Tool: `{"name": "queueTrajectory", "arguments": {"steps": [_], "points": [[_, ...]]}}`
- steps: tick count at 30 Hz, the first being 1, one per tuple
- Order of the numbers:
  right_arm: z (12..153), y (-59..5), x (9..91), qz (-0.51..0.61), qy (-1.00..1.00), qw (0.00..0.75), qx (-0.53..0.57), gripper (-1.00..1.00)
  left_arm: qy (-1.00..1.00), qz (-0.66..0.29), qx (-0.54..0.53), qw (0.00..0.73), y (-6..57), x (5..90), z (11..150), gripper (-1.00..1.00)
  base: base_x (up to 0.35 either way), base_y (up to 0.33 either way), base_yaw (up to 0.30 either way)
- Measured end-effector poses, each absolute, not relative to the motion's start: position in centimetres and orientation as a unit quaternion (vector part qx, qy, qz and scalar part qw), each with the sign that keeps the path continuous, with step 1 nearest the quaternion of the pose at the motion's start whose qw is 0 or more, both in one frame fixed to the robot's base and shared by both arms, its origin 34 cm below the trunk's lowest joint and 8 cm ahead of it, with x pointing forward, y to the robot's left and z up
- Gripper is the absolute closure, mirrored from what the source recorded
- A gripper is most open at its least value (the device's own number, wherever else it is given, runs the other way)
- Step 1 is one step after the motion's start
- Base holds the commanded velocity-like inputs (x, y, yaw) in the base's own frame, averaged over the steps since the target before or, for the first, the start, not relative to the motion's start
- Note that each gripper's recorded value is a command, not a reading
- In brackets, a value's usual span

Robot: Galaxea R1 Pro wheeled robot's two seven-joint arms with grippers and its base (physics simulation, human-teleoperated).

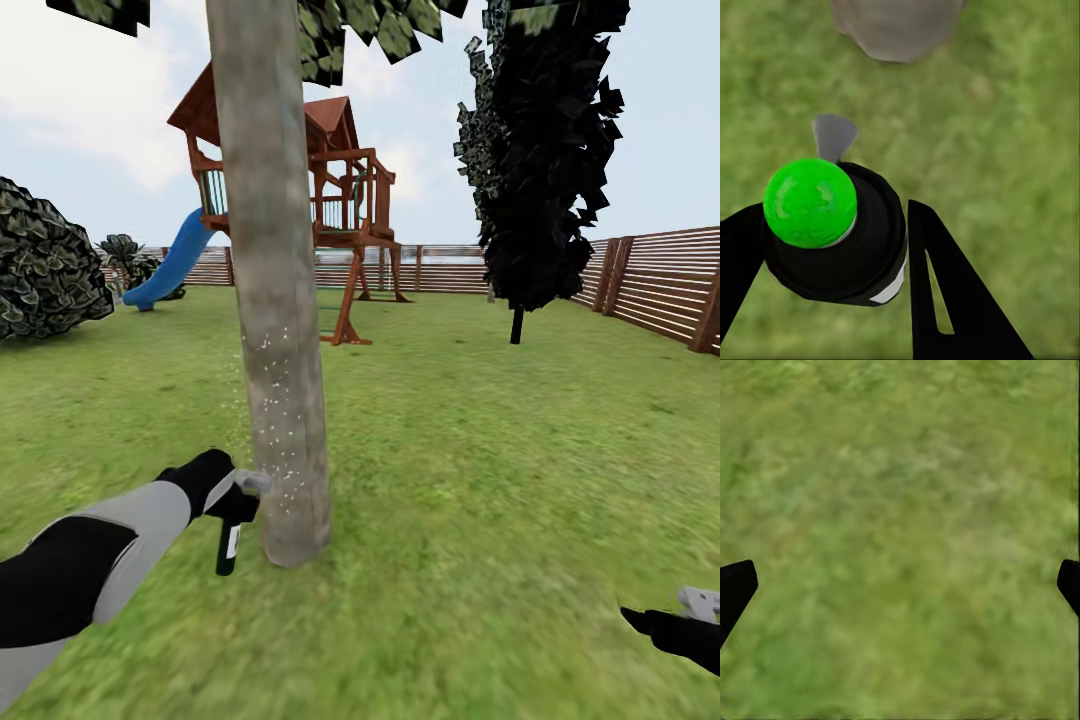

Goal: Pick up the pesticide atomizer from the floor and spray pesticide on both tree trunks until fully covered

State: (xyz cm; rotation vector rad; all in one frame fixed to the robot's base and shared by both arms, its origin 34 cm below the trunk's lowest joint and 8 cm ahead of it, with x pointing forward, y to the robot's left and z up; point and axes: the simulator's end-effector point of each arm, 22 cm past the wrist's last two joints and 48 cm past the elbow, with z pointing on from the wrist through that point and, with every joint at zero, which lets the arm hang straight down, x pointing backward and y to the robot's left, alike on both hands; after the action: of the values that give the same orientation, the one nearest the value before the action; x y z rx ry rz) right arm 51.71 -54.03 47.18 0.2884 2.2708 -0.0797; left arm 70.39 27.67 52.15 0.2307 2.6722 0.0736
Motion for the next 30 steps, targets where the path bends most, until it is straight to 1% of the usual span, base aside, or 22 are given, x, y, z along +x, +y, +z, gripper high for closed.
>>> {"name": "queueTrajectory", "arguments": {"steps": [2, 6, 10, 14, 19, 28, 30], "points": [[46.5, -54.3, 51.0, -0.046, 0.913, 0.392, 0.104, -1.00, 0.970, 0.024, 0.085, 0.228, 27.4, 70.2, 51.7, 1.00, 0.000, 0.000, 0.160], [46.3, -54.4, 50.9, -0.049, 0.915, 0.388, 0.102, -1.00, 0.968, -0.008, 0.068, 0.241, 25.9, 70.6, 51.8, 1.00, 0.000, -0.071, 0.245], [46.2, -54.0, 51.0, -0.046, 0.915, 0.387, 0.102, -1.00, 0.964, -0.021, 0.064, 0.259, 25.3, 71.3, 52.1, 1.00, 0.000, -0.298, 0.228], [46.1, -53.9, 51.0, -0.045, 0.915, 0.387, 0.101, -1.00, 0.959, -0.024, 0.067, 0.274, 25.0, 71.4, 51.3, 1.00, -0.021, -0.322, 0.022], [46.2, -53.9, 51.0, -0.046, 0.915, 0.388, 0.102, -1.00, 0.958, -0.029, 0.069, 0.277, 24.3, 71.3, 50.9, 1.00, -0.002, -0.323, 0.013], [46.2, -53.9, 51.0, -0.046, 0.915, 0.388, 0.102, -1.00, 0.958, -0.029, 0.074, 0.277, 23.8, 71.2, 50.9, 1.00, 0.007, -0.325, 0.246], [46.2, -53.9, 51.0, -0.046, 0.915, 0.388, 0.102, -1.00, 0.958, -0.029, 0.074, 0.277, 23.8, 71.2, 50.9, 1.00, 0.073, -0.333, 0.125]]}}
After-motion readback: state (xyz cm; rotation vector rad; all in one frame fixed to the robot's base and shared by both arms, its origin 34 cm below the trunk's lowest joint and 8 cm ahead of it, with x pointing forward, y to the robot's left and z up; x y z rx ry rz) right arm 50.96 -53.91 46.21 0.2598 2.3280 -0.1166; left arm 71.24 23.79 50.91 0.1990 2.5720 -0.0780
